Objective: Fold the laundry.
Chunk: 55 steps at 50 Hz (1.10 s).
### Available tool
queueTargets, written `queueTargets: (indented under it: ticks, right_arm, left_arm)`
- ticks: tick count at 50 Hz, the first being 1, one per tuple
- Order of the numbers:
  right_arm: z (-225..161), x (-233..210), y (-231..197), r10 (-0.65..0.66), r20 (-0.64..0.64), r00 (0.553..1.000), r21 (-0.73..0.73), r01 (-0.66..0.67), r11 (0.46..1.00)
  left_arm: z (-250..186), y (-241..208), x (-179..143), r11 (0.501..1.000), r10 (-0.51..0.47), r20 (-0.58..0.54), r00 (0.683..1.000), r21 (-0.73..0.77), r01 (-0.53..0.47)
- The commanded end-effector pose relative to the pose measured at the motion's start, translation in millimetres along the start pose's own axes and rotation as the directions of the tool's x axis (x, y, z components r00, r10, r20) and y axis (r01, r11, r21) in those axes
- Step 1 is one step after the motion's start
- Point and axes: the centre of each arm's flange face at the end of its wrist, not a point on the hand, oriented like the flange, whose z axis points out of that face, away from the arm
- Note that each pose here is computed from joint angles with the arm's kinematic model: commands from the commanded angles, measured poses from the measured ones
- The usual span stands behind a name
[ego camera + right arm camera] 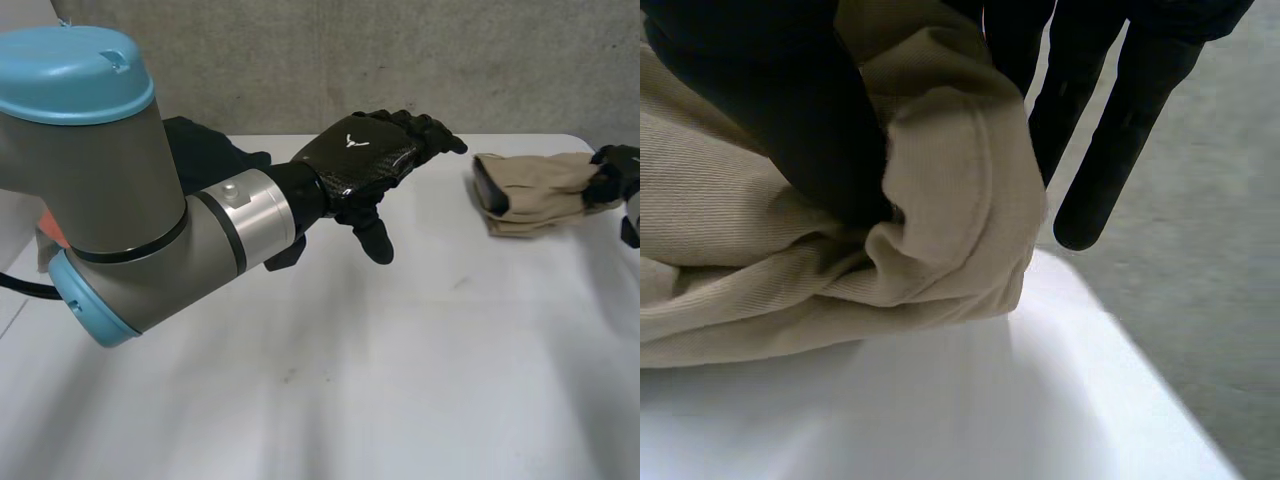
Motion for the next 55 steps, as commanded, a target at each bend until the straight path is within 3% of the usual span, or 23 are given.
queueTargets:
  ticks: [1,13,17,20,27,31,32,35,36,38,39,42,43,44,46,47,50,55]
  right_arm:
    - [15,24,4,-0.011,-0.038,0.999,0.061,0.013,0.998]
    - [13,35,12,-0.006,-0.101,0.995,0.032,0.01,0.999]
    - [5,40,-13,-0.079,-0.209,0.975,0.031,0.087,0.996]
    - [-4,34,-26,-0.143,-0.216,0.966,0.013,0.15,0.989]
    - [-41,1,-87,-0.243,-0.143,0.959,0.127,0.261,0.957]
    - [-75,-50,-102,-0.314,0.035,0.949,0.235,0.297,0.925]
    - [-94,-78,-99,-0.354,0.131,0.926,0.269,0.31,0.912]
    - [-122,-114,-92,-0.406,0.257,0.877,0.297,0.328,0.897]
    - [-143,-138,-80,-0.441,0.34,0.831,0.293,0.352,0.889]
    - [-161,-153,-71,-0.464,0.399,0.791,0.286,0.373,0.883]
    - [-179,-166,-60,-0.489,0.446,0.75,0.268,0.409,0.872]
    - [-201,-177,-45,-0.523,0.495,0.694,0.241,0.469,0.85]
    - [-213,-181,-34,-0.544,0.524,0.655,0.225,0.51,0.83]
    - [-216,-182,-30,-0.552,0.533,0.641,0.219,0.525,0.822]
    - [-224,-184,-21,-0.566,0.554,0.61,0.207,0.558,0.803]
    - [-230,-185,-15,-0.579,0.569,0.584,0.203,0.583,0.787]
    - [-237,-184,-5,-0.581,0.585,0.565,0.185,0.605,0.774]
    - [-241,-180,3,-0.564,0.597,0.57,0.152,0.609,0.778]
  left_arm:
    - [0,-1,4,1.0,-0.001,-0.008,1.0,0.004,0.001]
    - [1,-3,7,1.0,0.0,-0.004,1.0,0.007,0.0]
    - [1,-2,5,1.0,0.0,0.009,1.0,0.006,0.0]
    - [1,-3,5,1.0,0.0,0.014,1.0,0.007,-0.001]
    - [-1,-8,0,1.0,0.01,0.045,0.999,0.02,-0.01]
    - [-3,-17,-14,0.998,0.025,0.146,0.989,0.05,-0.033]
    - [-6,-20,-27,0.997,0.031,0.219,0.975,0.06,-0.045]
    - [-11,-24,-61,0.995,0.037,0.366,0.93,0.076,-0.07]
    - [-17,-25,-90,0.993,0.04,0.479,0.877,0.081,-0.09]
    - [-24,-23,-117,0.992,0.04,0.559,0.828,0.078,-0.1]
    - [-33,-17,-146,0.992,0.051,0.633,0.772,0.058,-0.113]
    - [-40,6,-185,0.991,0.107,0.693,0.713,-0.018,-0.131]
    - [-42,15,-198,0.989,0.132,0.707,0.695,-0.051,-0.136]
    - [-46,35,-225,0.979,0.202,0.73,0.653,-0.129,-0.159]
    - [-51,49,-248,0.965,0.263,0.744,0.614,-0.19,-0.182]
    - [-54,67,-272,0.949,0.316,0.751,0.58,-0.243,-0.202]
    - [-54,92,-299,0.928,0.372,0.745,0.554,-0.292,-0.231]
    - [-54,141,-338,0.924,0.382,0.698,0.606,-0.272,-0.269]
